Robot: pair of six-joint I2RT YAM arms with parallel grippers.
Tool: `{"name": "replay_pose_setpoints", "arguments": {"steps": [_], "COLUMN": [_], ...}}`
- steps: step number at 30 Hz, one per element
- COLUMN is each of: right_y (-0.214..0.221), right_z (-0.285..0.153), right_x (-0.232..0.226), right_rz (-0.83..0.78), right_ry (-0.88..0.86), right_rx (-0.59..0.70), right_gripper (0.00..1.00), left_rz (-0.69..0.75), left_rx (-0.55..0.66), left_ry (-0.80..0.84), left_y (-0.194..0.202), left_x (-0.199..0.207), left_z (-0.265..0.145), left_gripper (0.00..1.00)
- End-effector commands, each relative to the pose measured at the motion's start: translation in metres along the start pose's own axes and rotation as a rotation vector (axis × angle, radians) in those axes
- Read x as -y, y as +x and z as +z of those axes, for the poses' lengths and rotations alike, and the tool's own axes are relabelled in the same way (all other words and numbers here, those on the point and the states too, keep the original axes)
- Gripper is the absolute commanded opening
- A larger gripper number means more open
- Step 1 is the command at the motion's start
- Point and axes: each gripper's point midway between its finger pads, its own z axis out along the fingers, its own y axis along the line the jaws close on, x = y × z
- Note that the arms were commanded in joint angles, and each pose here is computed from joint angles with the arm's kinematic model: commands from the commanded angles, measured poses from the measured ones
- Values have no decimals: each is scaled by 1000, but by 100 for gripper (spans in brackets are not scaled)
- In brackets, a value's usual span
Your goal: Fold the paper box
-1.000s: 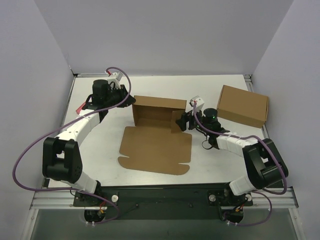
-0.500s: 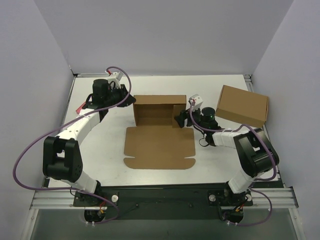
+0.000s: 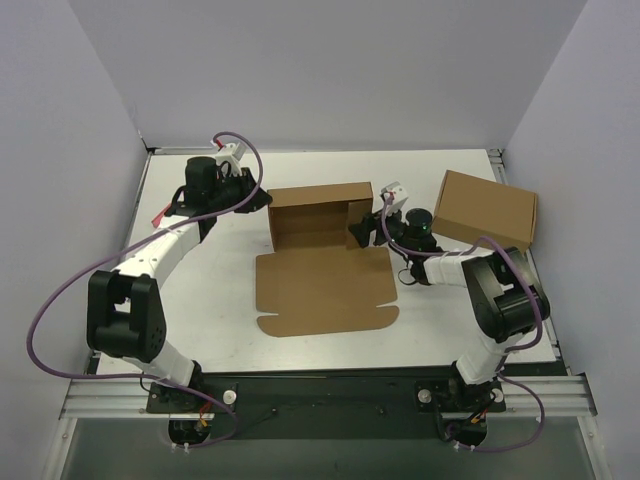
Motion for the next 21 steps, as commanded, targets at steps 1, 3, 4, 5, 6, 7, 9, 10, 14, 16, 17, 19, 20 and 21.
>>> {"name": "replay_pose_setpoints", "arguments": {"steps": [1,3,4,5,6,7,9,10,14,16,17,19,20,21], "right_y": [-65,-67,-67,-65,-68,-69,-67,-70,-69,-69,-67,-67,-66,-66], "right_z": [13,16,17,18,20,21,22,24,27,27,28,29,29,29], "right_x": [-12,-9,-8,-7,-6,-5,-3,-2,0,0,0,0,0,0], "right_rz": [-90,-87,-83,-78,-81,-82,-85,-89,-92,-91,-86,-80,-77,-73], "right_ry": [-102,-104,-104,-105,-104,-105,-103,-102,-99,-103,-104,-105,-105,-104], "right_rx": [198,198,197,191,195,194,180,183,170,165,154,150,146,145], "right_gripper": [66,60,53,49,47,43,40,36,29,25,24,21,19,18], "left_rz": [-46,-47,-46,-45,-48,-48,-44,-43,-40,-37,-36,-32,-31,-34], "left_rx": [-204,-205,-207,-205,-207,-210,-209,-210,-208,-206,-203,-198,-193,-194], "left_ry": [-54,-54,-53,-53,-54,-54,-53,-53,-49,-42,-38,-25,-21,-12], "left_y": [60,60,60,60,60,61,60,60,59,58,57,56,54,55], "left_x": [-21,-21,-21,-21,-22,-22,-22,-22,-21,-20,-19,-17,-16,-14], "left_z": [3,3,3,3,3,3,3,3,3,3,3,3,3,4], "left_gripper": [27,27,27,27,27,27,26,26,26,26,26,26,26,26]}}
